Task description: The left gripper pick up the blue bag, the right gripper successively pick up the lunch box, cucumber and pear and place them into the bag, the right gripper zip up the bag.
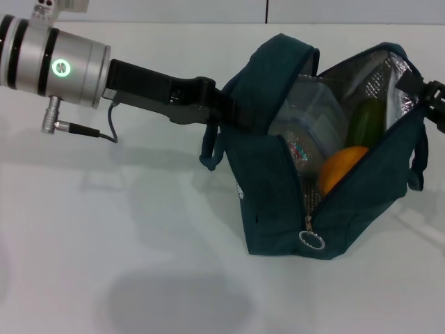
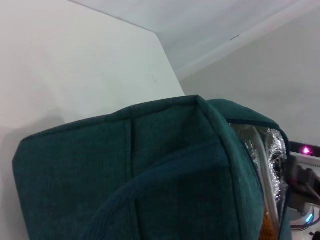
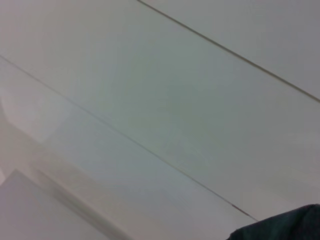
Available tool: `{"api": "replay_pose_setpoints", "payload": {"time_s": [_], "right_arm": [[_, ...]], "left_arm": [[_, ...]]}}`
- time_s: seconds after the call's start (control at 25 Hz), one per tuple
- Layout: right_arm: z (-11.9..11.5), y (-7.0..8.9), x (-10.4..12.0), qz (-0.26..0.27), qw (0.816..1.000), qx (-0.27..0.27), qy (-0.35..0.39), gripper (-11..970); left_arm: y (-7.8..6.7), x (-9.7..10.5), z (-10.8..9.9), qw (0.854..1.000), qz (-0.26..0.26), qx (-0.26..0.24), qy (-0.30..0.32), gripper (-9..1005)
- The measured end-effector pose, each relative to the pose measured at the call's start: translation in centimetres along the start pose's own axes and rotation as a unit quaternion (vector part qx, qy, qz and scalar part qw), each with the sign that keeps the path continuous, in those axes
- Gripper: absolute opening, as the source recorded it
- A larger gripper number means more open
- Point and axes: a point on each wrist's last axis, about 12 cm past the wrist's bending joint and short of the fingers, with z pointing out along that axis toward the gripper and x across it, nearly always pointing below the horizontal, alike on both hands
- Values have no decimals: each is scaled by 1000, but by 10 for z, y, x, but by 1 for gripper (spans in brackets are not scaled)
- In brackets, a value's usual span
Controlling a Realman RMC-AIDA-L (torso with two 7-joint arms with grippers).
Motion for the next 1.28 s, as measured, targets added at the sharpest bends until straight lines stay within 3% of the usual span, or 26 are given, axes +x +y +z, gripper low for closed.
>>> {"api": "replay_pose_setpoints", "payload": {"time_s": [0.32,0.64,0.84,0.96,1.28], "right_arm": [[-12,6,-6,-5,1000,-16,7,459],[-47,13,-8,-9,1000,-12,-25,700],[-59,25,5,-58,997,-56,-6,880],[-60,32,21,-108,990,-90,33,876],[-61,32,68,-211,965,-113,109,866]], "left_arm": [[0,0,0,1000,-1,-1,0,44],[0,0,-1,1000,-3,-2,-1,44],[0,0,0,1000,-3,-1,-1,44],[1,1,0,1000,-3,0,0,44],[3,3,-1,1000,-6,-1,-2,44]]}}
